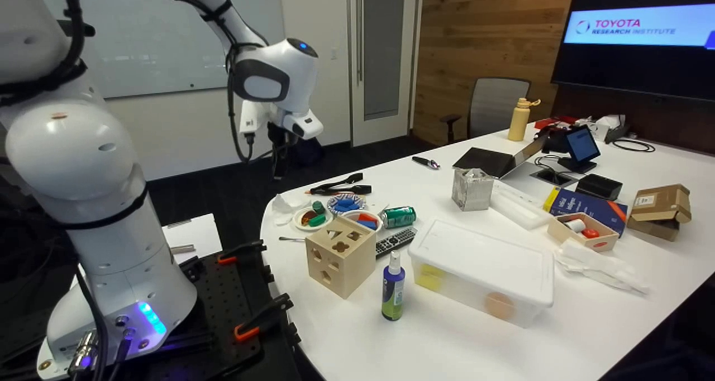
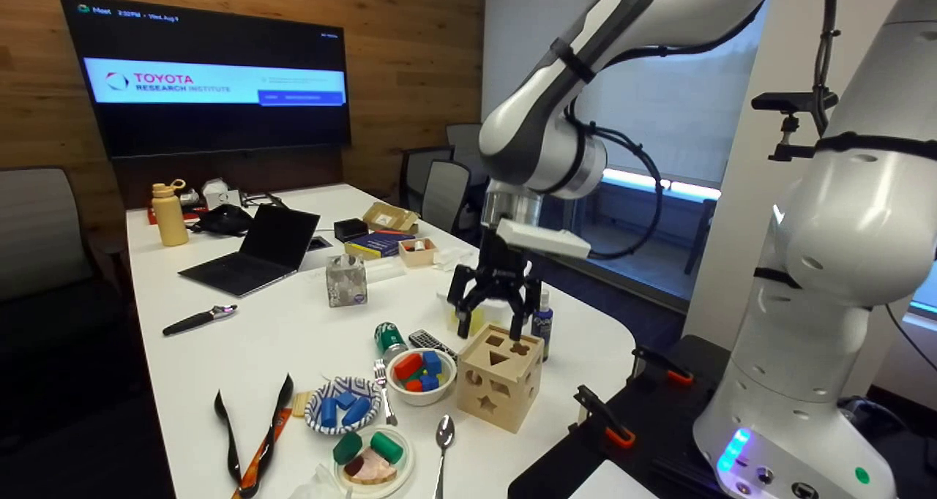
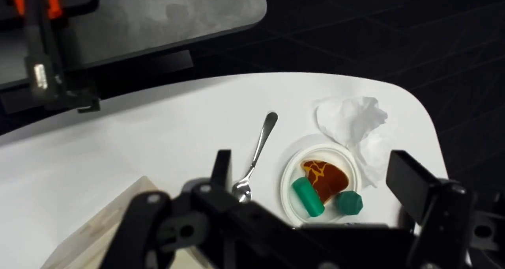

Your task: Use the spoon to stir the contents in the mug

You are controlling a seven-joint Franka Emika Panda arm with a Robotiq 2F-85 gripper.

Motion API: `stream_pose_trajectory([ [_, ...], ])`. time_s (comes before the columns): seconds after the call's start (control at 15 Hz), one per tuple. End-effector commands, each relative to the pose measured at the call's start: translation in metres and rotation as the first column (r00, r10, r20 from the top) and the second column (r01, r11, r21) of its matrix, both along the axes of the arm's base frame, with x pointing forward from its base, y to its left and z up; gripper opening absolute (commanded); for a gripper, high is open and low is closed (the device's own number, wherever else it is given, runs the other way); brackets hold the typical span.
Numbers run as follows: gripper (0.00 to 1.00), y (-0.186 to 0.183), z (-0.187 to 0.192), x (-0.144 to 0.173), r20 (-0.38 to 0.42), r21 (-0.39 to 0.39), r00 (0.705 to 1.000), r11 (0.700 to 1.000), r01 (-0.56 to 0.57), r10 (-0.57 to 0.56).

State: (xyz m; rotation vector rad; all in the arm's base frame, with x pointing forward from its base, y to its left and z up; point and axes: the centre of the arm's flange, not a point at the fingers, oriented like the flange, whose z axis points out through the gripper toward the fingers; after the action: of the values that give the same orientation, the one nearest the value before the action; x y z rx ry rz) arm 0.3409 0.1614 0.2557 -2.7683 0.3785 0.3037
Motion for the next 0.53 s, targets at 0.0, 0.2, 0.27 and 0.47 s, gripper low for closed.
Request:
stream_pose_trajectory([
  [0.0,1.00,0.024,-0.065,-0.014,0.032,-0.018,0.993,0.993,0.117,-0.117],
  [0.2,1.00,0.028,-0.099,-0.019,0.062,-0.029,0.983,0.984,0.173,-0.171],
  [0.27,1.00,0.029,-0.109,-0.019,0.064,-0.031,0.981,0.982,0.184,-0.182],
  [0.47,1.00,0.032,-0.133,-0.015,0.088,-0.030,0.980,0.983,0.182,-0.179],
])
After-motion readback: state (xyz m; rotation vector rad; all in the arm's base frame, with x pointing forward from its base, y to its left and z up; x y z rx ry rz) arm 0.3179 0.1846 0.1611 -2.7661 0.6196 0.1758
